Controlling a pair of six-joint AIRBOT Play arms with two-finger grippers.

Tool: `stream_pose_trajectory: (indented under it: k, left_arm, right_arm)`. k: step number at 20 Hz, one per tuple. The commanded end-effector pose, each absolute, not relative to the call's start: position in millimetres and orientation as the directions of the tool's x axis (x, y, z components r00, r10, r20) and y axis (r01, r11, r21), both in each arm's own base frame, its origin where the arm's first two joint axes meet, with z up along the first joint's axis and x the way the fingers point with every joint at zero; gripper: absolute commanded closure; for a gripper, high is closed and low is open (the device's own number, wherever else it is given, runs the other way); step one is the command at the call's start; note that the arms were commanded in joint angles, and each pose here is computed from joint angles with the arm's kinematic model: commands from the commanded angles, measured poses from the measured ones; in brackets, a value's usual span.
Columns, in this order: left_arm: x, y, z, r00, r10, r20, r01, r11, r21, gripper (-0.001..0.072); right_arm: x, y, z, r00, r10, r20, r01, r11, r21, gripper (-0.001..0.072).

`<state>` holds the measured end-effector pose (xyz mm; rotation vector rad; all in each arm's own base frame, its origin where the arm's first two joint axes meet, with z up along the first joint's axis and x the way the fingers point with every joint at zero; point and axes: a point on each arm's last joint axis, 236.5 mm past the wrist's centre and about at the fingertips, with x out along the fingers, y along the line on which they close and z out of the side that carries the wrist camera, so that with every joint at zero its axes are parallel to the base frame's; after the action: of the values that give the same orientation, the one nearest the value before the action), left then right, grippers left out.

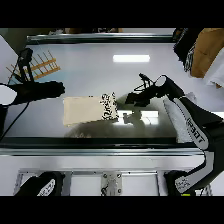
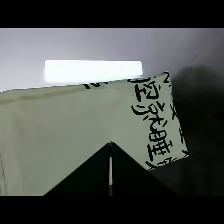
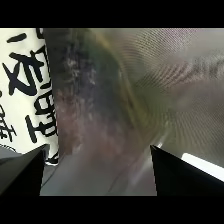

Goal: Fold the clothes and pants, and hang the long-sleeved shirts on hangers.

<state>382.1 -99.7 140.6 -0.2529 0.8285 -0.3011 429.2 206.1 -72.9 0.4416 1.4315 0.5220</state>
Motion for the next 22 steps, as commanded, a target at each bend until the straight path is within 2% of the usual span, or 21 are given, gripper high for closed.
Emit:
stream_pose_trajectory:
  k: [1, 8, 11, 12, 13, 14, 15, 16, 18, 20, 22]
  left_arm:
    - [376.9, -116.4, 140.8, 0.646, -0.382, -0.661, 0.204, 0.92, -0.334, 0.0701]
    - [374.5, -120.4, 139.9, 0.637, -0.39, -0.665, 0.212, 0.918, -0.335, 0.0701]
    - [371.0, -121.1, 137.0, 0.622, -0.393, -0.677, 0.213, 0.917, -0.337, 0.0702]
    - [369.4, -121.4, 135.9, 0.616, -0.394, -0.682, 0.214, 0.917, -0.337, 0.0702]
    - [367.0, -121.8, 134.0, 0.605, -0.396, -0.69, 0.214, 0.916, -0.338, 0.0701]
    - [364.7, -122.1, 132.2, 0.596, -0.397, -0.698, 0.215, 0.916, -0.338, 0.0701]
    - [363.1, -122.4, 130.8, 0.588, -0.399, -0.704, 0.215, 0.916, -0.339, 0.0701]
    - [362.5, -122.4, 130.5, 0.587, -0.399, -0.705, 0.215, 0.916, -0.339, 0.0701]
    - [361.0, -122.6, 129.6, 0.581, -0.4, -0.709, 0.216, 0.916, -0.339, 0.0701]
    - [359.2, -122.8, 128.3, 0.573, -0.4, -0.715, 0.216, 0.915, -0.339, 0.0701]
    - [357.8, -122.8, 126.9, 0.567, -0.4, -0.72, 0.217, 0.916, -0.339, 0.0701]
  right_arm:
    - [431.0, 239.7, -90.5, 0.056, 0.69, -0.722, -0.041, 0.724, 0.688, -0.0008]
    - [442.2, 332.9, -89.2, 0.159, 0.794, -0.587, -0.049, 0.6, 0.798, -0.0008]
    - [435.6, 363.4, -89.8, 0.155, 0.824, -0.546, -0.051, 0.558, 0.828, 0.0002]
    - [434.1, 370.2, -88.9, 0.149, 0.829, -0.54, -0.06, 0.552, 0.831, 0.0044]
    - [433.3, 375.3, -86.5, 0.145, 0.832, -0.536, -0.088, 0.55, 0.83, 0.0272]
    - [434.0, 378.9, -82.5, 0.146, 0.835, -0.53, -0.143, 0.548, 0.824, 0.0536]
    - [435.8, 381.2, -77.9, 0.148, 0.839, -0.524, -0.177, 0.544, 0.82, 0.0653]
    - [439.3, 381.9, -71.4, 0.152, 0.844, -0.515, -0.203, 0.537, 0.819, 0.0701]
    - [449.4, 372.6, -56.6, 0.171, 0.836, -0.521, -0.252, 0.548, 0.798, 0.0702]
    - [470.9, 327.7, -35.3, 0.244, 0.772, -0.587, -0.281, 0.635, 0.72, 0.0702]
    - [496.0, 246.8, -11.9, 0.35, 0.637, -0.686, -0.235, 0.769, 0.594, 0.0702]
